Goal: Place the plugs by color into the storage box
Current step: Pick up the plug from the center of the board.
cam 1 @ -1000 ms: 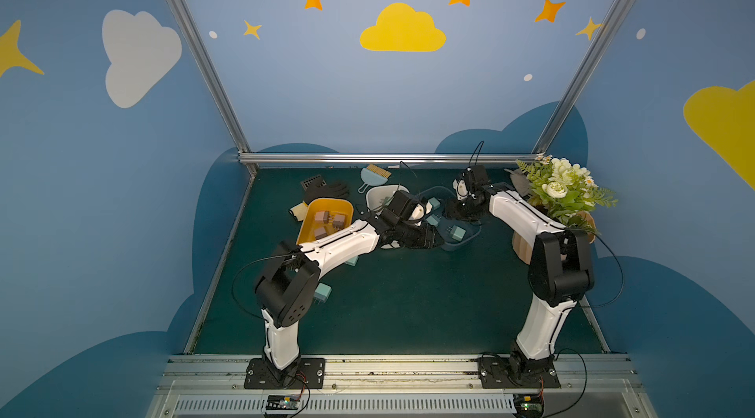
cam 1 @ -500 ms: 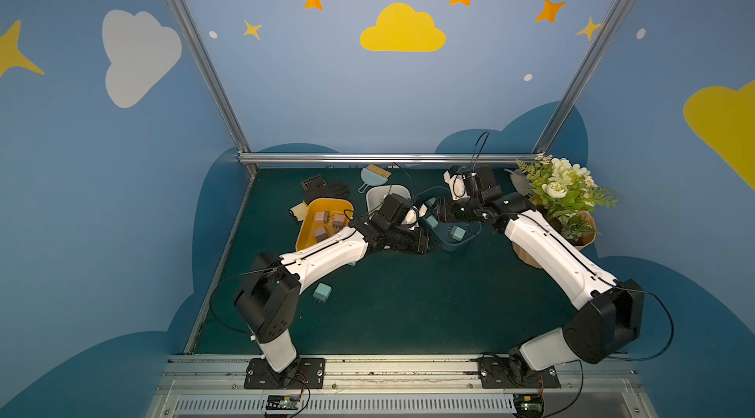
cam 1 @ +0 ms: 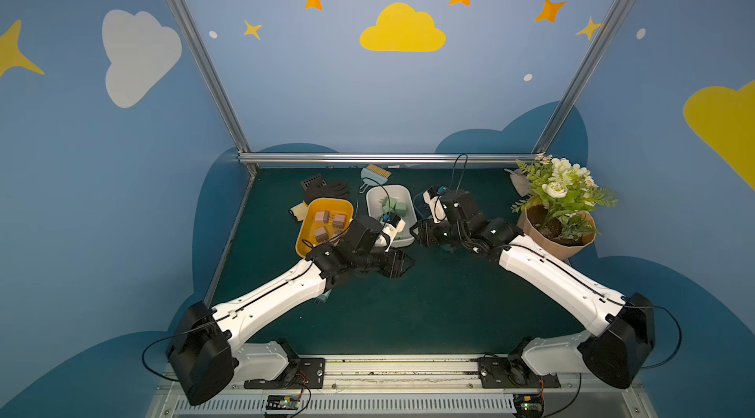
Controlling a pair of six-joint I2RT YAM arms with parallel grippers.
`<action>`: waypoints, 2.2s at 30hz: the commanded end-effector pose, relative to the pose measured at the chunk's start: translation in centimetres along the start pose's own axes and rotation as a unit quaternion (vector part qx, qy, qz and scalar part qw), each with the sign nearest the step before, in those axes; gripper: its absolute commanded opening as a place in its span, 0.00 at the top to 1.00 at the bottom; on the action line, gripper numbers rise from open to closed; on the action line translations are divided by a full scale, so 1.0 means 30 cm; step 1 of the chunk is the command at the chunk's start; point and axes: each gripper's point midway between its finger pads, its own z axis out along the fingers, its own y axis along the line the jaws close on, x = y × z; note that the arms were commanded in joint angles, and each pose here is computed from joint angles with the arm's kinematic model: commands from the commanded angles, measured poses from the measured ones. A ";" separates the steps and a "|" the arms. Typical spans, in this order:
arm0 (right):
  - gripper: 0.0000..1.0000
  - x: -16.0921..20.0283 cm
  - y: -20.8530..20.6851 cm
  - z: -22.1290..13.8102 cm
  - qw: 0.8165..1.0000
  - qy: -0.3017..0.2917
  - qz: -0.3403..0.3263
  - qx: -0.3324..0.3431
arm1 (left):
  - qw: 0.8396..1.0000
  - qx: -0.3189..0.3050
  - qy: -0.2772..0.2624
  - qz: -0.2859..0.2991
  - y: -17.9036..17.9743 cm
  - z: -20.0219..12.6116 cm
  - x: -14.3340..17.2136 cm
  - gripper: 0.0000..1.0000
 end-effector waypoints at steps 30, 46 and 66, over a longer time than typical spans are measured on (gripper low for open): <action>0.38 0.054 0.219 0.470 0.976 0.095 -0.172 -0.091 | 0.978 -0.171 -0.021 -0.117 0.279 -0.268 0.329 0.45; 0.31 0.175 0.314 0.609 0.957 0.145 -0.190 -0.163 | 0.960 -0.200 -0.039 -0.191 0.380 -0.330 0.408 0.44; 0.28 0.286 0.323 0.804 0.934 0.183 -0.287 -0.104 | 0.954 -0.212 -0.060 -0.203 0.409 -0.344 0.415 0.41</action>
